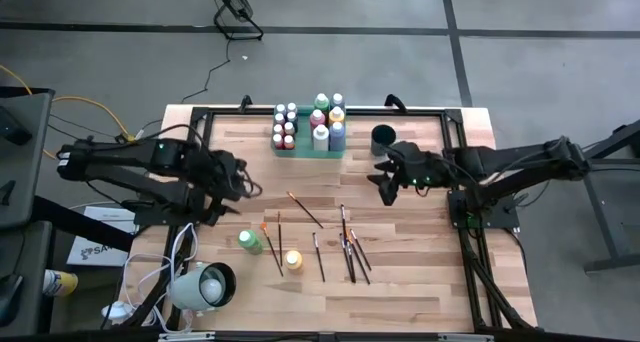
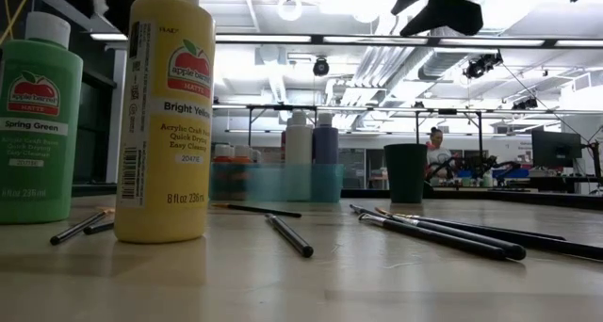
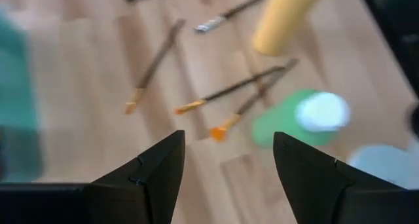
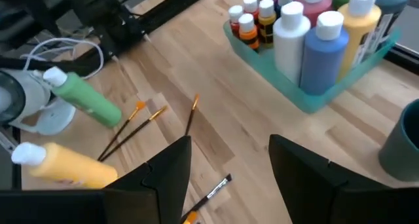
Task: Pick & Place Paint Supplies
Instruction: Put the green paint bottle into the green bin
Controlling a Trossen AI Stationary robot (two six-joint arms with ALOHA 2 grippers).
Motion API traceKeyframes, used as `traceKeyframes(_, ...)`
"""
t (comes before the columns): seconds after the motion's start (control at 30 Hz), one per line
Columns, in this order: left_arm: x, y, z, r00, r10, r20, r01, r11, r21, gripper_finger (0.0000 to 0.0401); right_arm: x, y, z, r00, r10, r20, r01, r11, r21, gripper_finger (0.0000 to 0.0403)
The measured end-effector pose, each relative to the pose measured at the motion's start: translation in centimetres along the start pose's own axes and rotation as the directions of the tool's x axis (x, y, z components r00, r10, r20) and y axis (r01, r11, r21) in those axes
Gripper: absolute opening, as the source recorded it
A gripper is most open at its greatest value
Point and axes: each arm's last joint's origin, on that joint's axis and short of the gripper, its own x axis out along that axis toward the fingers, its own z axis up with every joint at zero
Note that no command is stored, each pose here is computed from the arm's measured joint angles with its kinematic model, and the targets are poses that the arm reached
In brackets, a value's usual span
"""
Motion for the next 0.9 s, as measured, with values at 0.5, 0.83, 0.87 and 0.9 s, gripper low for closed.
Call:
traceKeyframes(0.5,2.2,-4.0,1.1,0.985,-0.146,-0.093,0.148,0.989,0.023,0.0225,-3.1,-0.1,-6.1,0.989,0.136,0.055,-0.135,0.991,-0.021,0.0199)
traceKeyframes(0.83,3.1,-5.2,1.3,0.985,-0.111,-0.131,0.105,0.993,-0.047,0.0226,-5.1,-3.2,-8.8,0.955,0.238,0.179,-0.258,0.961,0.096,0.0199)
traceKeyframes(0.87,3.4,-5.3,1.4,0.984,-0.109,-0.141,0.103,0.993,-0.053,0.0226,-5.2,-3.3,-8.8,0.954,0.240,0.181,-0.260,0.961,0.098,0.0199)
traceKeyframes(0.9,3.8,-5.4,1.5,0.983,-0.104,-0.153,0.096,0.994,-0.060,0.0226,-5.2,-3.4,-8.9,0.955,0.238,0.178,-0.257,0.962,0.095,0.0199)
